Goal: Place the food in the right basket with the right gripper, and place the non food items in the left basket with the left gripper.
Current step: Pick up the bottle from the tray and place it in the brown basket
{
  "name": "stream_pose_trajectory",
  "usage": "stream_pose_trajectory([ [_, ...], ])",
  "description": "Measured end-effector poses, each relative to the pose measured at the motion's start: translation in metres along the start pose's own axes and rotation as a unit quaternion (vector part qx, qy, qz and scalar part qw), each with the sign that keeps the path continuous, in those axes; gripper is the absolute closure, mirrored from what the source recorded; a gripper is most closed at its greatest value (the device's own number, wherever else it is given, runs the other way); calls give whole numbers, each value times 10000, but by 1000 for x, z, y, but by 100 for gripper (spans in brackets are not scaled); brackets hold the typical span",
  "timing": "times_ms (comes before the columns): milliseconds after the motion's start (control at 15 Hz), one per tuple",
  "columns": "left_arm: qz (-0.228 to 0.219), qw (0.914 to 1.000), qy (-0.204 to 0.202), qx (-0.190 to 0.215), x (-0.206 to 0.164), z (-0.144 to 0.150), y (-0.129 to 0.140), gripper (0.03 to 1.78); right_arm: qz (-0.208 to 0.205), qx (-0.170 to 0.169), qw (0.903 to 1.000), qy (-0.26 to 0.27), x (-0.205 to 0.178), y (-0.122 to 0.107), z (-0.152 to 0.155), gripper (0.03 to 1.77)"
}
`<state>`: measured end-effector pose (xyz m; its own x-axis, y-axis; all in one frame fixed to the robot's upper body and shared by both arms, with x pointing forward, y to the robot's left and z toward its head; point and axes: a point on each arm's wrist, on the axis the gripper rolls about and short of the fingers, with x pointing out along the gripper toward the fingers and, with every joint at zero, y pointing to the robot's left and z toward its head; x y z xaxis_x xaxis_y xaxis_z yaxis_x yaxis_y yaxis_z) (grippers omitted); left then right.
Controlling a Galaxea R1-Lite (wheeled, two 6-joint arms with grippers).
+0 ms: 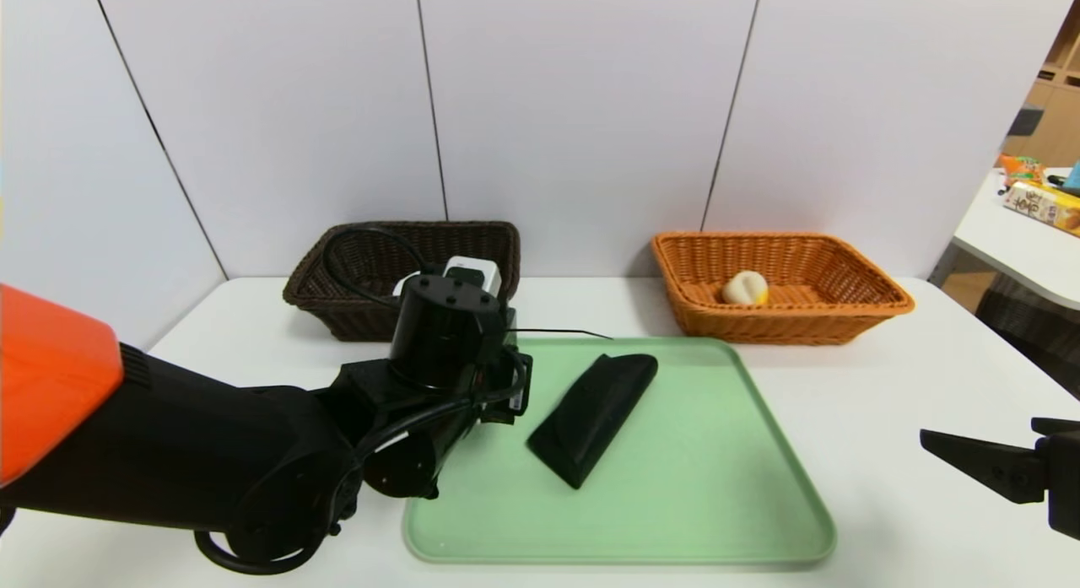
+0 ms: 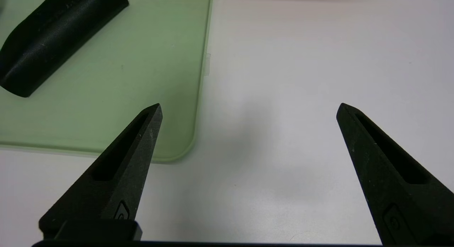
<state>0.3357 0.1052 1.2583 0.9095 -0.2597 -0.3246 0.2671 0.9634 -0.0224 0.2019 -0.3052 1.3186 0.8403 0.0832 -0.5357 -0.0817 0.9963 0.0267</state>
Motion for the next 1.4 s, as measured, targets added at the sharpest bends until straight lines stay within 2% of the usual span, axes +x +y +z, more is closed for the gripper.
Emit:
stream_pose_trajectory([
  [333, -322, 9978, -438, 369, -36, 24, -5, 121, -1, -4, 10000, 0, -1, 0, -1, 10],
  [600, -328, 9920, -873, 852, -61, 47, 4, 121, 7, 0, 10000, -17, -2, -1, -2, 10],
  [733, -159, 9890, -1060, 1024, -66, 59, 17, 121, 10, 4, 10000, -37, -3, -1, -3, 10],
  [933, 219, 9874, -1219, 985, -63, 80, 44, 121, 12, 9, 10000, -79, -6, -1, -3, 10],
  [1400, 650, 9843, -1297, 1008, -45, 114, 108, 121, 20, -1, 9999, -134, -8, -2, -2, 10],
])
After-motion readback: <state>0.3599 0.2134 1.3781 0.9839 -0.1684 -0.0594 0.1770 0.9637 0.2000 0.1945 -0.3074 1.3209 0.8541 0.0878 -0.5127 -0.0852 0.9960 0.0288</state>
